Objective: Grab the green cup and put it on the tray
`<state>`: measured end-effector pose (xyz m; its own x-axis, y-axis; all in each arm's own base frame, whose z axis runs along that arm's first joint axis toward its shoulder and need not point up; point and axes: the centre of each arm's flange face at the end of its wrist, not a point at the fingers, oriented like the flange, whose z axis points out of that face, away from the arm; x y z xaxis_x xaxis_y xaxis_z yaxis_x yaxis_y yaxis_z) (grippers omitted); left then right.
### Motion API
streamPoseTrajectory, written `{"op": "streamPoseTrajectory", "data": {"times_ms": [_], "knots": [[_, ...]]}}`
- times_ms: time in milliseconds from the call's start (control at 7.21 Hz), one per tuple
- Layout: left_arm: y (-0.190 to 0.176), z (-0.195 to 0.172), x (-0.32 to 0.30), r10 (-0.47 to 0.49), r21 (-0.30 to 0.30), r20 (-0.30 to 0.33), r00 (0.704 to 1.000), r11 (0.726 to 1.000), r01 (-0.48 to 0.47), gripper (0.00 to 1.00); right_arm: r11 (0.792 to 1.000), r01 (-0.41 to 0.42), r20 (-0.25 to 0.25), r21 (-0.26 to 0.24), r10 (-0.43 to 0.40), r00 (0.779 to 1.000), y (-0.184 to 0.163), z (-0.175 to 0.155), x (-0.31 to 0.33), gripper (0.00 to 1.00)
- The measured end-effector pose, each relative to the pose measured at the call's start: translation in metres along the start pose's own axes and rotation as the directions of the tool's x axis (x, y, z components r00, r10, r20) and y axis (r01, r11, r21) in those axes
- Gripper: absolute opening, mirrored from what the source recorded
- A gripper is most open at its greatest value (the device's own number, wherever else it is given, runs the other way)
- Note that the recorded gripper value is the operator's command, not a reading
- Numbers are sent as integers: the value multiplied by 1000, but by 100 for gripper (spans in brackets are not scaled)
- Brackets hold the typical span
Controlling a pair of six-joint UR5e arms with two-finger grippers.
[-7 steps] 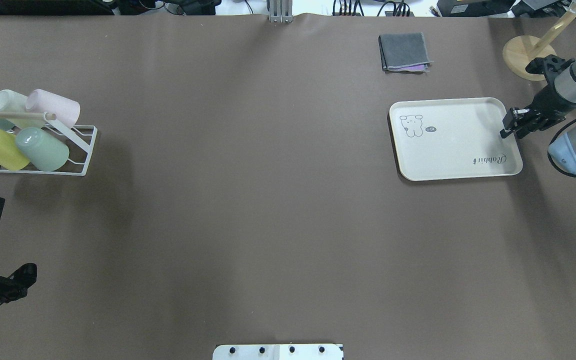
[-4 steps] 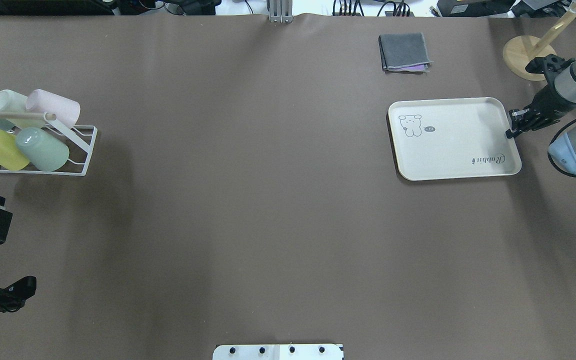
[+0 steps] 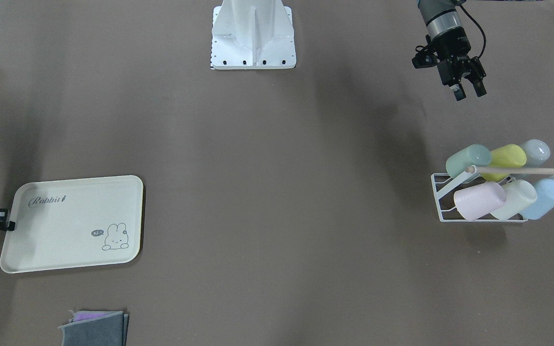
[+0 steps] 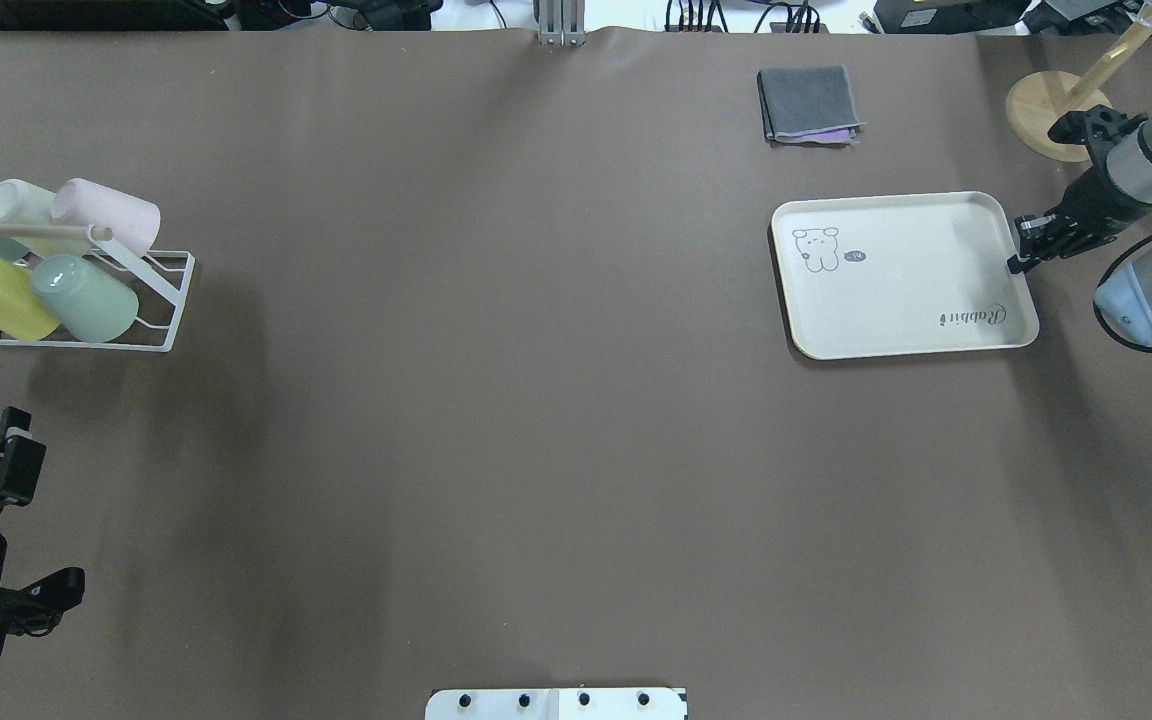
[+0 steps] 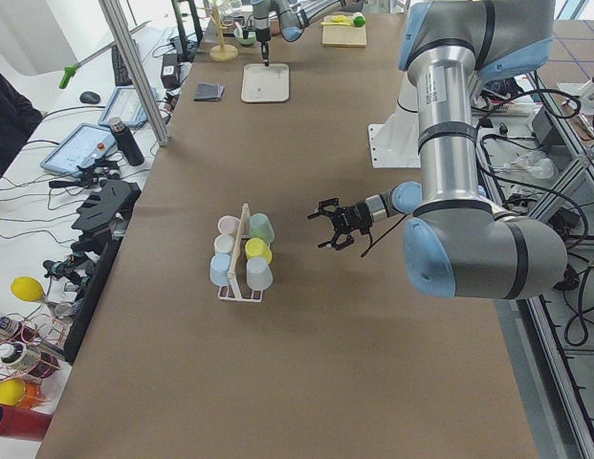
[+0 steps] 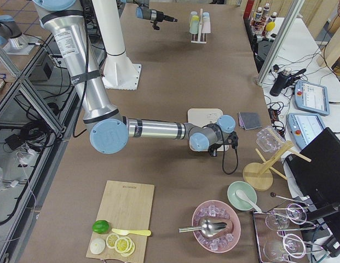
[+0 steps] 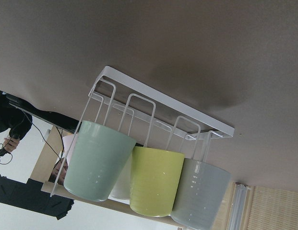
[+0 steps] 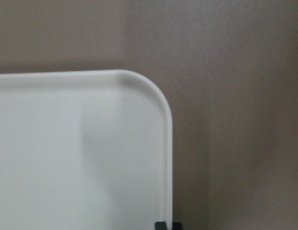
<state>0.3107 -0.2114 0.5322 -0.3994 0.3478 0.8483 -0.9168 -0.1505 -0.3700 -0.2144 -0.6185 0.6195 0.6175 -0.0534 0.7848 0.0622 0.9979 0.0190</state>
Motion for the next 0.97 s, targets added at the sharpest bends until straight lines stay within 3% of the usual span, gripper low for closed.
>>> {"op": "streamPoseTrajectory", "data": {"times_ms": [416,971], "knots": [[-27,10,-9,53,-34,13,998,998,-53,98,998,56,29,25,-57,998,-14,-10,-48,0],[-44,44,-18,79,-124,17,997,989,-76,98,998,-14,86,57,9,996,-17,7,-250,0]]}}
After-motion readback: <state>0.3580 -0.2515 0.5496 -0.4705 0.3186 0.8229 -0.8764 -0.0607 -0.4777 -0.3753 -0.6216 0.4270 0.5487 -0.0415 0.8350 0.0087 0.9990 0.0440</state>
